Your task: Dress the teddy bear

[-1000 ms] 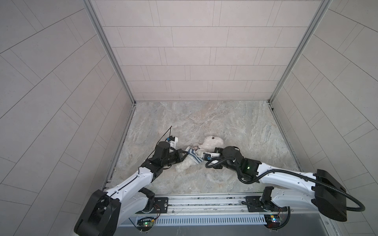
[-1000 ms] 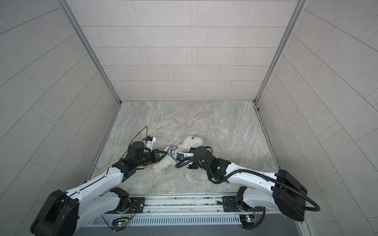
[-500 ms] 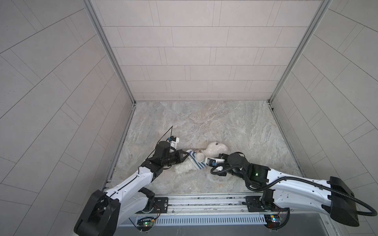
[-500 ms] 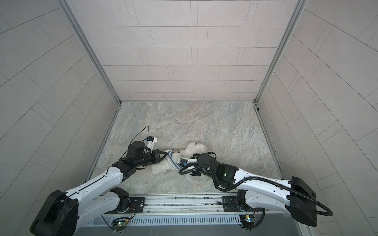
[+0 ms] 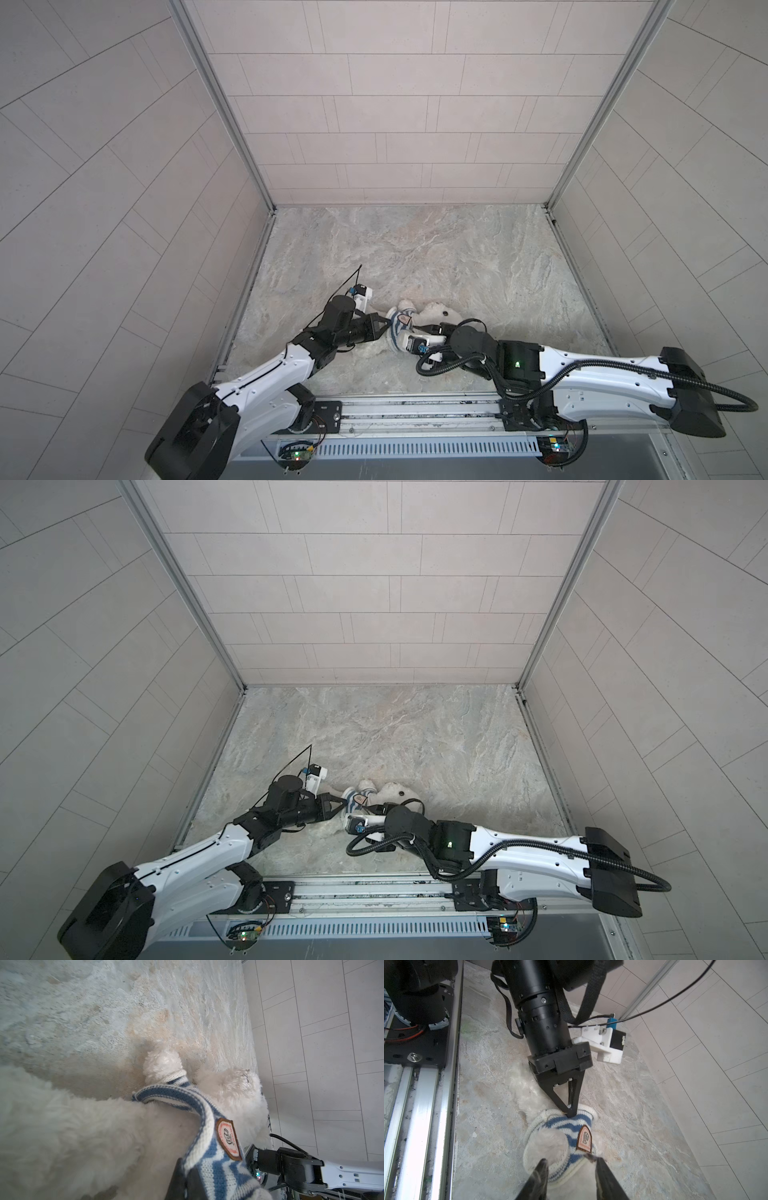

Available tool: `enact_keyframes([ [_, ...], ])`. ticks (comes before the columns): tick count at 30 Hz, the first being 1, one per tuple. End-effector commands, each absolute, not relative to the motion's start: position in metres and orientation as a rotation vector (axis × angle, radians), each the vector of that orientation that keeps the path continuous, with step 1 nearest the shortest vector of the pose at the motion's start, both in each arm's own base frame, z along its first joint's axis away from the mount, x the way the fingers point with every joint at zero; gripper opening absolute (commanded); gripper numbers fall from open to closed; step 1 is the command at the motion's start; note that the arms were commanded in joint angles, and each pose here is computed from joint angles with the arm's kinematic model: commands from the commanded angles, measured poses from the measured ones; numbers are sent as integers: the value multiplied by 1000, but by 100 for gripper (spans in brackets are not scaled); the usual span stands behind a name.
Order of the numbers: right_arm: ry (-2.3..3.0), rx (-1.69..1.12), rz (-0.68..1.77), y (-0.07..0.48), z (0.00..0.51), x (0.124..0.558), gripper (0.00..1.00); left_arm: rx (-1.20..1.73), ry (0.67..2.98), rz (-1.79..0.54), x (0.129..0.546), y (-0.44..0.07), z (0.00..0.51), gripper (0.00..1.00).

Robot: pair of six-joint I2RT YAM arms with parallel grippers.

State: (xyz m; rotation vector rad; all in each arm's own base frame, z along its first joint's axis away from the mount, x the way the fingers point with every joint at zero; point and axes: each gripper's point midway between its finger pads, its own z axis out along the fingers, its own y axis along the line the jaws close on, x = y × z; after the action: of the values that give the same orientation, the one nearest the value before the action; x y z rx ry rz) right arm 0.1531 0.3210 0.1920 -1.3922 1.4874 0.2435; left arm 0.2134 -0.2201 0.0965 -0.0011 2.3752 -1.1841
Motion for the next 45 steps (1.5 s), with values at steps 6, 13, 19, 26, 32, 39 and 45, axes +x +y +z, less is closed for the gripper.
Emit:
enact_keyframes([
  [6,1502,-1482,204,339,172,148,41,-22,2343,-1206,214,-222,98,0],
  [13,1519,-1502,107,342,153,160,42,-23,2335,-1212,214,-222,100,0],
  [19,1536,-1499,56,345,145,170,42,-28,2334,-1210,213,-221,99,0],
  [26,1555,-1470,0,343,140,181,42,-26,2330,-1217,213,-221,100,0],
  [32,1557,-1480,10,347,134,182,38,-28,2326,-1219,212,-221,102,0],
  [39,1534,-1468,49,339,144,176,0,-36,2345,-1196,213,-219,96,0],
  [45,1553,-1276,209,320,184,175,0,-74,2401,-1040,216,-202,81,0],
])
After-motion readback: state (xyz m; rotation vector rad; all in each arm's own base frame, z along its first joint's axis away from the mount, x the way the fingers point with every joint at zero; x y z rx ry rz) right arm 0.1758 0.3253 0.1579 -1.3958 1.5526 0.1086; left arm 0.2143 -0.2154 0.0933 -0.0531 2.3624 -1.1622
